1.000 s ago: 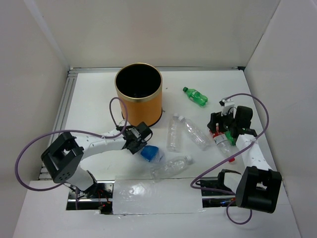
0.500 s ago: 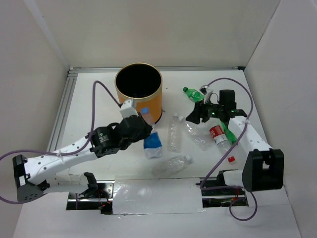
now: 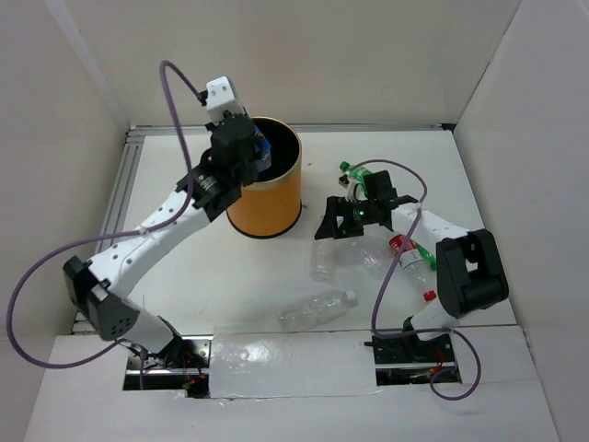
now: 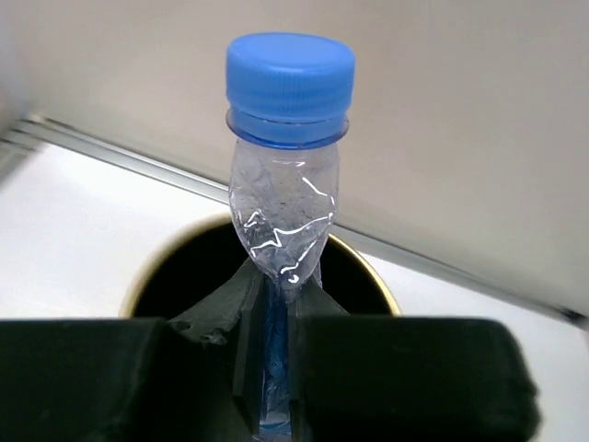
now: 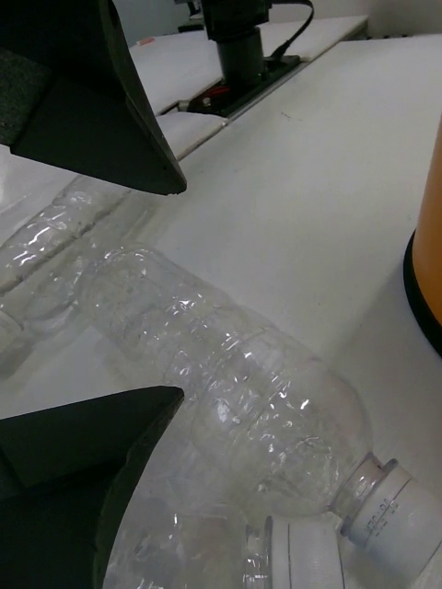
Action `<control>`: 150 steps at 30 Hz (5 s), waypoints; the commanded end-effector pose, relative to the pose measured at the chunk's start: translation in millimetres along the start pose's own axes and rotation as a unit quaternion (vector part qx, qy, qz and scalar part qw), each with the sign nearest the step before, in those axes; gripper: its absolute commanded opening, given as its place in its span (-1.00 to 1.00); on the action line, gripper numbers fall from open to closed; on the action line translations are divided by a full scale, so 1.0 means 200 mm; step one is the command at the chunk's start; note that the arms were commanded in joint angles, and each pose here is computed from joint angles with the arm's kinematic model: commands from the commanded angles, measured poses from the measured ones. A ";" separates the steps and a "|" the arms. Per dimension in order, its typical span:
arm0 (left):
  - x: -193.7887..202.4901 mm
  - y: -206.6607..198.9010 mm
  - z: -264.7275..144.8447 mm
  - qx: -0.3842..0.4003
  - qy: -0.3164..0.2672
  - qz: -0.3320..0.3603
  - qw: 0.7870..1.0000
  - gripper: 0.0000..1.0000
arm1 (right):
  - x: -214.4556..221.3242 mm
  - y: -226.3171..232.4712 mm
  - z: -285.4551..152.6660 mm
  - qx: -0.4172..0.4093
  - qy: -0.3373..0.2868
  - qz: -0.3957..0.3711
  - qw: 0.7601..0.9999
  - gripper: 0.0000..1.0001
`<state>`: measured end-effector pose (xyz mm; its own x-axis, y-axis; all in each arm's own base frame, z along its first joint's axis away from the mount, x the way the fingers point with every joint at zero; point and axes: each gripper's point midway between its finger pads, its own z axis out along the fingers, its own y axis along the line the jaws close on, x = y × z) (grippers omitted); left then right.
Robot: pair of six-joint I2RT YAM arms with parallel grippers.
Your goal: Put the plastic bottles in the bin
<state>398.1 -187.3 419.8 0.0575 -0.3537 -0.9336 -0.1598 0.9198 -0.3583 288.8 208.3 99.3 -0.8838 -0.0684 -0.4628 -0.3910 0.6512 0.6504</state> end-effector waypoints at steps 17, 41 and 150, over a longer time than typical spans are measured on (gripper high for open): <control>0.03 0.04 0.01 0.075 0.043 0.125 0.988 0.99 | -0.01 -0.21 0.23 0.133 -0.001 -0.010 0.991 -0.04; 1.43 0.04 -1.41 0.460 0.321 0.210 0.801 0.99 | -1.46 1.19 -0.45 -0.157 -0.331 -0.344 0.865 -0.71; 1.50 -0.25 -1.21 0.389 0.360 0.029 0.848 0.79 | -1.51 0.11 -0.43 0.222 -0.200 -0.406 0.864 1.00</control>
<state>181.7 -349.1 128.5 -0.6010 0.0057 -0.7992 0.5289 0.7526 -0.3924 520.3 245.8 348.0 -0.0602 -0.2336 -0.9705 -0.7133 0.6901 -0.1219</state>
